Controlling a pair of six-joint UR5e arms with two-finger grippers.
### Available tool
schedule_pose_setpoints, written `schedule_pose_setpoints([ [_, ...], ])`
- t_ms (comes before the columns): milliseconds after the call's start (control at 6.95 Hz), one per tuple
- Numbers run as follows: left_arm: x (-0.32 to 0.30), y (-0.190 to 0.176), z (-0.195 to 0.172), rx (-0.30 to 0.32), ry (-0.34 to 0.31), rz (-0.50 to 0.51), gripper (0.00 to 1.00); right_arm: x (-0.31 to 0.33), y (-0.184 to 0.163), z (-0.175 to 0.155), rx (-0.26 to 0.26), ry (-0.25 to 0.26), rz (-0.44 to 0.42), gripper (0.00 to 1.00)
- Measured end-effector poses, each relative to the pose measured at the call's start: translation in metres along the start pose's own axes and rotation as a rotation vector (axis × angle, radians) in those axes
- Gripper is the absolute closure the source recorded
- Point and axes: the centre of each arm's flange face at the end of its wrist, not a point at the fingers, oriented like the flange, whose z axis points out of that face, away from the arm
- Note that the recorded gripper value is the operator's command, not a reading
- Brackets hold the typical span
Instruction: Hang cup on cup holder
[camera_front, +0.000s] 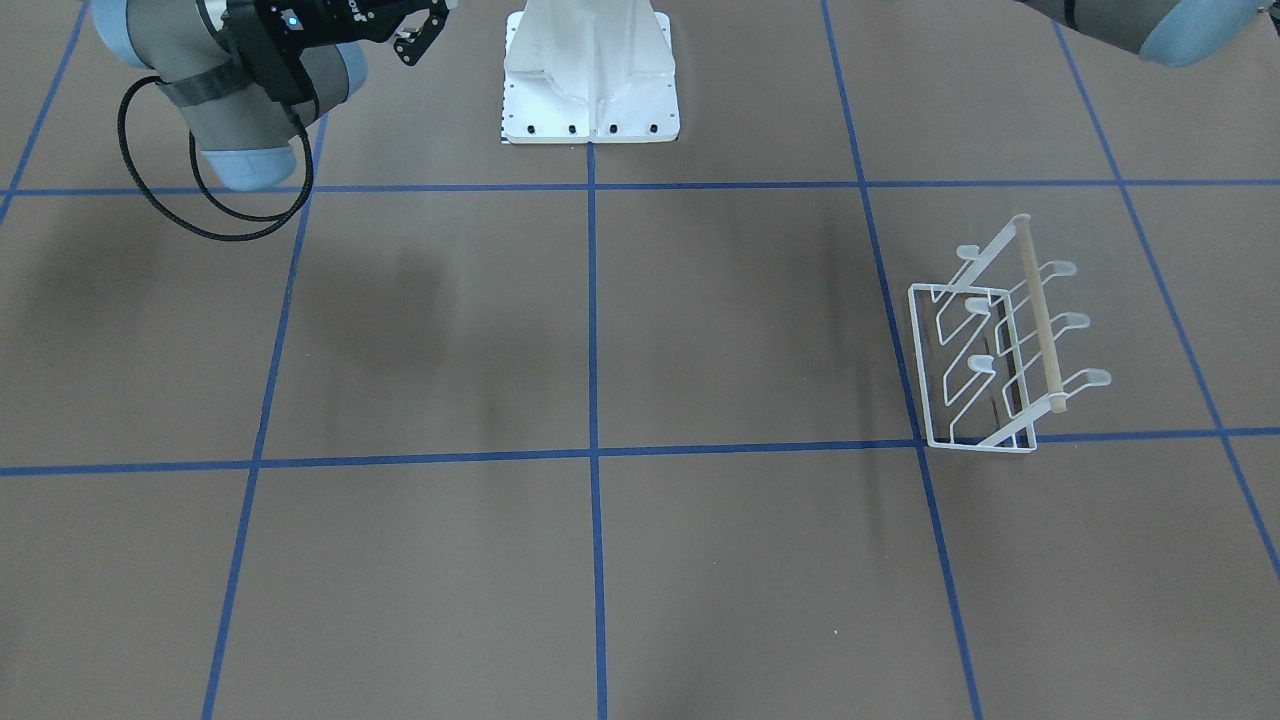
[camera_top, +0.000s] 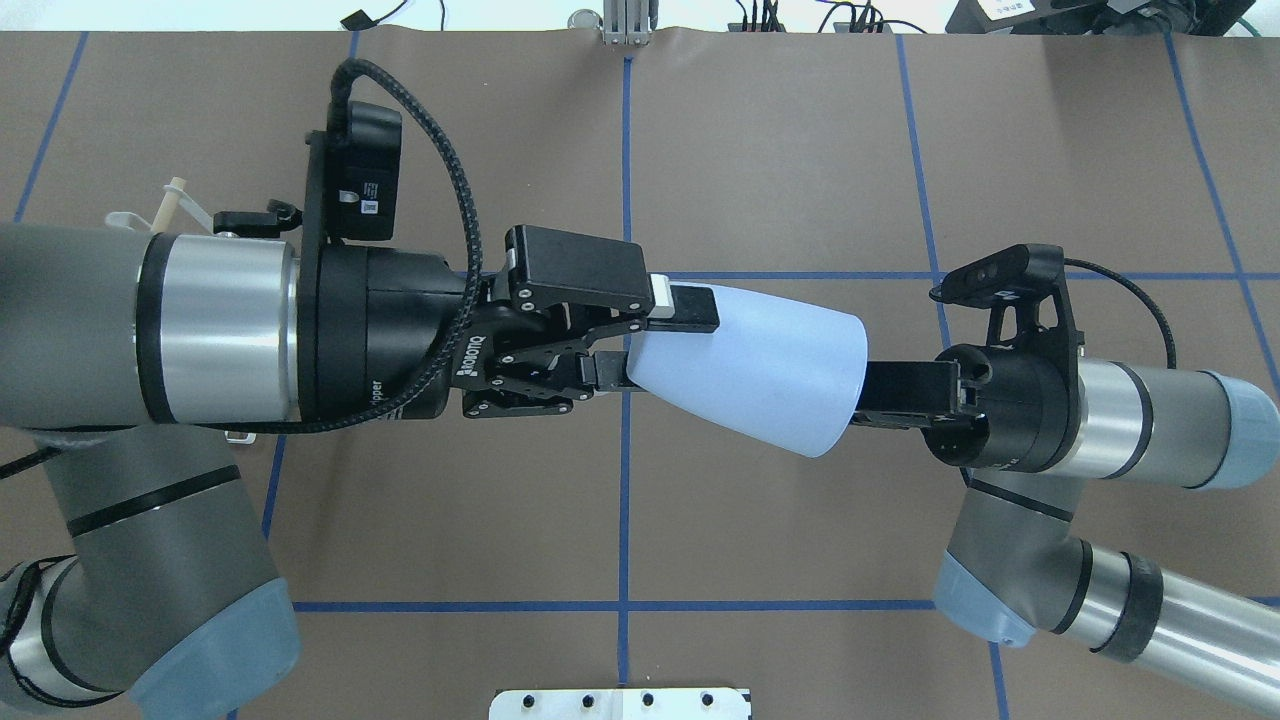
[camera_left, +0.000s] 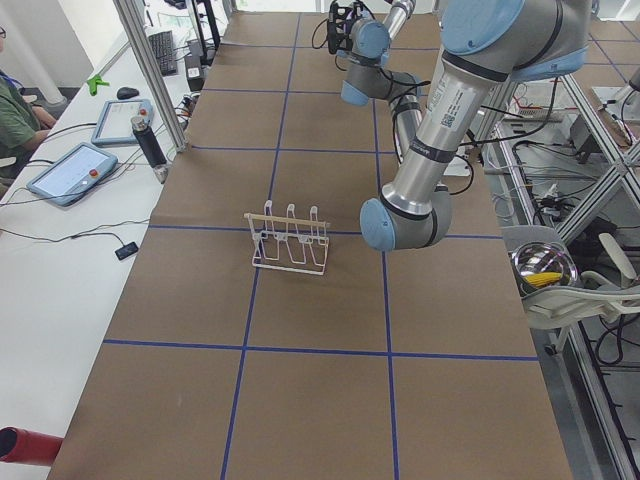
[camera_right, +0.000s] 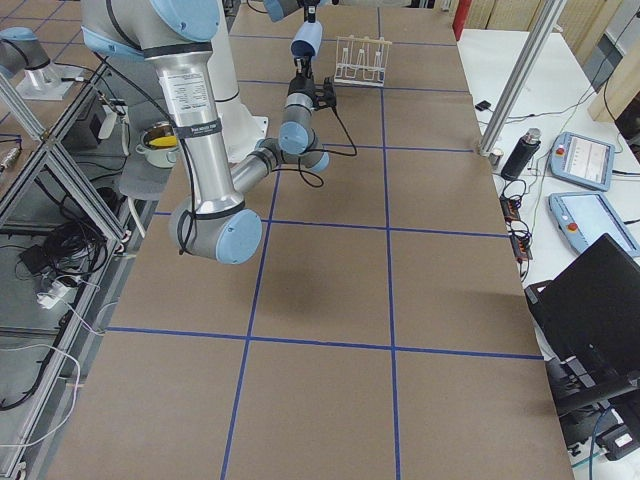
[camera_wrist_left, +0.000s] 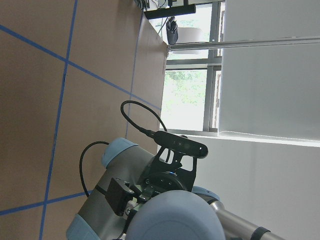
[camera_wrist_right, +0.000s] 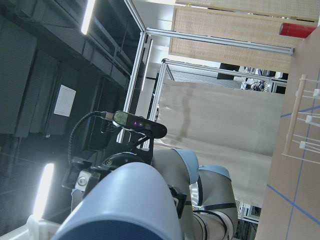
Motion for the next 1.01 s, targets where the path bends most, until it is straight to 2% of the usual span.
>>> schedule_pose_setpoints([
  [144, 0.0, -0.0001, -0.0001, 0.0, -0.001, 0.0, 1.0, -0.0001, 0.0004, 0.0002, -0.001, -0.001, 0.001, 0.93],
  [288, 0.0002, 0.0001, -0.0003, -0.001, -0.001, -0.001, 1.0, -0.0001, 0.001, 0.0005, -0.001, -0.002, 0.003, 0.19],
  [432, 0.0002, 0.0003, -0.0005, -0.002, -0.002, -0.001, 1.0, 0.0, 0.0016, 0.001, 0.0, -0.002, 0.006, 0.0],
  [1007, -0.0022, -0.001, -0.0015, -0.001, -0.011, -0.001, 1.0, -0.0039, 0.0002, -0.0002, 0.035, -0.021, 0.035, 0.0],
])
